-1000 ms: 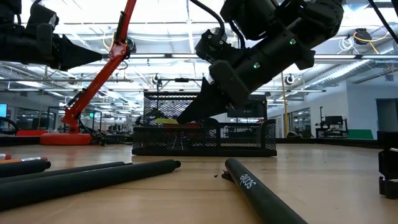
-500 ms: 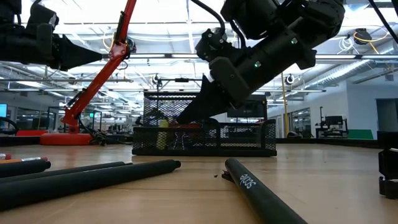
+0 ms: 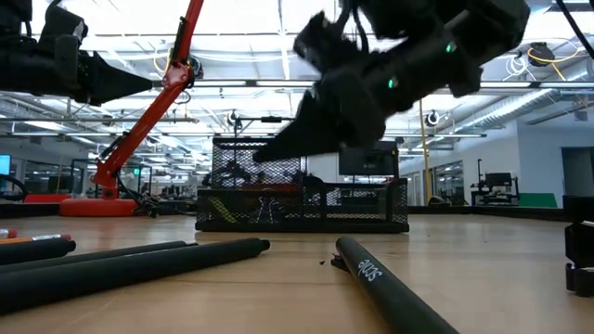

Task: Pick and place office supplies into organizer
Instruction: Put the binder clip into the desk organizer

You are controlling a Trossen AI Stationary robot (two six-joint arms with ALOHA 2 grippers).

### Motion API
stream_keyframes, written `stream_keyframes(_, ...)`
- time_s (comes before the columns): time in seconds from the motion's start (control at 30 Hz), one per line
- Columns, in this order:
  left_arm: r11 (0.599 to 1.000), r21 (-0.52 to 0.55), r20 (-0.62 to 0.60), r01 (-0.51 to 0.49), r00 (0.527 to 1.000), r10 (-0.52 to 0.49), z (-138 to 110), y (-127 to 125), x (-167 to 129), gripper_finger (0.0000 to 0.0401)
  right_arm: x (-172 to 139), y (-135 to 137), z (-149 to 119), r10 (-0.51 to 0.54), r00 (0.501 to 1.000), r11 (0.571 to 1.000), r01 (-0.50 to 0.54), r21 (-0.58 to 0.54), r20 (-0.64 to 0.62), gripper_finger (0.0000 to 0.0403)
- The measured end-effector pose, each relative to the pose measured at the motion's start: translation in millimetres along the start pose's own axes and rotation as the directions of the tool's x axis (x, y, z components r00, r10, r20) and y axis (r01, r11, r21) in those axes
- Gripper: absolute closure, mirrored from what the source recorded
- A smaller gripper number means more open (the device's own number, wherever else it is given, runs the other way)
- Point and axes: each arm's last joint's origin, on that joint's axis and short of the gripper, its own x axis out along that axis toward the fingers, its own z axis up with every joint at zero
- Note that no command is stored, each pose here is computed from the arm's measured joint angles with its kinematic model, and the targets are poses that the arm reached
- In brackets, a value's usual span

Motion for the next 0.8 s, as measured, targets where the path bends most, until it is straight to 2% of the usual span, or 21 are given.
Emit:
stream_keyframes(0.17,1.0,0.0,0.0,0.0,1.0,0.0,0.0,0.0,0.0,0.0354,-21.0,10.8,23.8,-0.017,0.997,0.999,0.021,-0.047,0.078,0.027)
stream_keyframes(0.4,1.0,0.001,-0.002,0.0,1.0,0.0,-0.2,-0.1,0.0,0.0354,-63.3,33.7,54.3,0.075,0.985,0.992,-0.058,-0.109,0.154,0.027)
stream_keyframes(0.53,1.0,0.001,-0.003,0.0,1.0,0.0,-0.3,0.0,0.0,0.0354,-83.7,57.5,63.0,0.152,0.972,0.983,-0.13,-0.129,0.182,0.027)
stream_keyframes(0.67,1.0,0.001,-0.003,0.001,1.0,-0.001,-0.3,-0.1,0.0,0.0354,-96.9,83.5,63.3,0.233,0.962,0.968,-0.214,-0.135,0.144,0.027)
stream_keyframes(0.8,1.0,0.001,-0.003,0.001,1.0,-0.001,-0.3,-0.1,0.0,0.0354,-105.7,99.9,52.0,0.339,0.94,0.937,-0.334,-0.105,0.035,0.027)
